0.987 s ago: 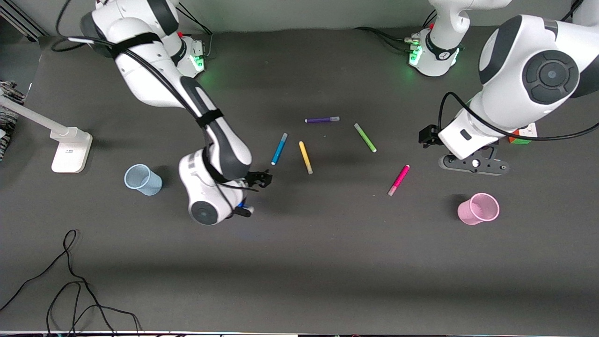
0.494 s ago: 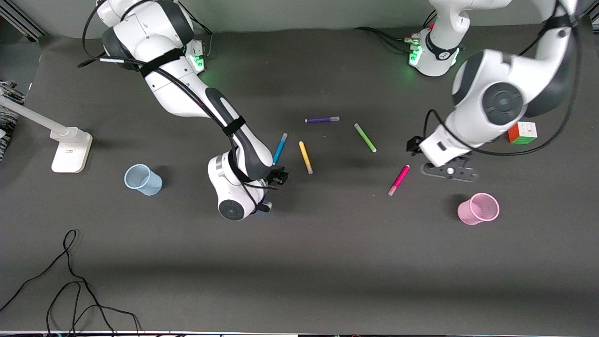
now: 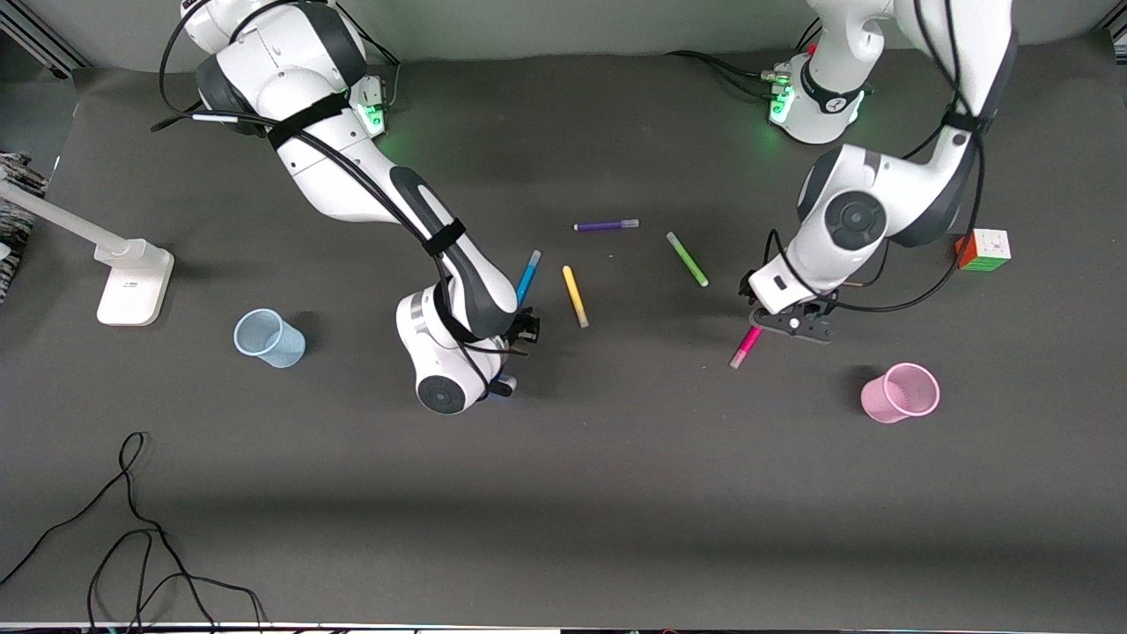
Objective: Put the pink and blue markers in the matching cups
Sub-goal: 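Lower the right gripper onto the blue marker while the left gripper lowers onto pink, then grasp the blue marker with the right gripper while the left gripper lifts pink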
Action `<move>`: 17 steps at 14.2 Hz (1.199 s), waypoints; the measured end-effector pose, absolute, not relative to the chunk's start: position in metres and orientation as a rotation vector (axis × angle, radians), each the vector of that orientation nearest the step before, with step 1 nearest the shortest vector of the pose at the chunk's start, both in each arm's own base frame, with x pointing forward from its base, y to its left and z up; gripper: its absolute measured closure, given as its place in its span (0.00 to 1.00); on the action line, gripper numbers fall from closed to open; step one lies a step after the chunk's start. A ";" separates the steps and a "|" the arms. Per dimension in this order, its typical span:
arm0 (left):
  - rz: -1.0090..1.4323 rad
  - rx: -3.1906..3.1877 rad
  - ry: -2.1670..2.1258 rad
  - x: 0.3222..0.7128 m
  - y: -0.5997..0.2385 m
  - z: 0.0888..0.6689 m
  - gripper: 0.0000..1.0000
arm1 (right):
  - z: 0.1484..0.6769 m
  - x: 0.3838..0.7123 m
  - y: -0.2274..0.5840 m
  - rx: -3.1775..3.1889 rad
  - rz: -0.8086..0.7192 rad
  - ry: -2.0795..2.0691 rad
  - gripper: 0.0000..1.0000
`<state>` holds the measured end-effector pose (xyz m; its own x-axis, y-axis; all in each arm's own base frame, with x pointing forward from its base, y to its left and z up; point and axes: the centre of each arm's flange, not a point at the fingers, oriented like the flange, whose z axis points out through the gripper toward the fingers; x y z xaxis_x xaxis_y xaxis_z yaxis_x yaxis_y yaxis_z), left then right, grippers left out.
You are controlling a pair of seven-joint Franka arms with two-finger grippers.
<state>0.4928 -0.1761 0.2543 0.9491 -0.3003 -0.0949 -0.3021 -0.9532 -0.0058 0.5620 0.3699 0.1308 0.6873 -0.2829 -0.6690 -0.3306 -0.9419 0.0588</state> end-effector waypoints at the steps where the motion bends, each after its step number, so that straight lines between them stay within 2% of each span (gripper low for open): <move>1: 0.169 -3.080 0.495 0.492 -0.176 0.243 0.04 | 0.131 0.561 0.370 -2.824 1.109 0.512 0.66; 3: 0.197 -3.080 0.513 0.490 -0.177 0.227 0.04 | 0.131 0.560 0.370 -2.822 1.122 0.508 0.84; 7: 0.172 -3.099 0.530 0.492 -0.180 0.203 0.07 | 0.132 0.555 0.375 -2.822 1.148 0.490 0.85; 8: 0.170 -3.105 0.533 0.491 -0.181 0.192 0.07 | 0.134 0.554 0.375 -2.822 1.160 0.485 0.87; 10: 0.176 -3.114 0.539 0.489 -0.183 0.173 0.11 | 0.142 0.558 0.372 -2.820 1.178 0.479 0.99; 11: 0.184 -3.115 0.539 0.488 -0.183 0.168 0.12 | 0.151 0.564 0.368 -2.816 1.169 0.483 0.99; 13: 0.177 -3.114 0.539 0.491 -0.183 0.170 0.31 | 0.175 0.581 0.351 -2.798 1.137 0.507 0.99; 14: 0.179 -3.113 0.539 0.491 -0.183 0.172 0.31 | 0.185 0.587 0.343 -2.790 1.125 0.518 0.99; 16: 0.196 -3.107 0.535 0.491 -0.182 0.175 0.51 | 0.189 0.588 0.338 -2.783 1.135 0.505 0.95; 17: 0.210 -3.103 0.533 0.492 -0.181 0.177 0.62 | 0.185 0.584 0.342 -2.784 1.148 0.496 0.90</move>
<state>0.4923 -0.1811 0.1772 0.9340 -0.3334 -0.1287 -0.3316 -0.9428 0.0358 0.5842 0.3419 0.1852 0.6650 -0.2621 -0.6994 -0.3298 -0.9432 0.0399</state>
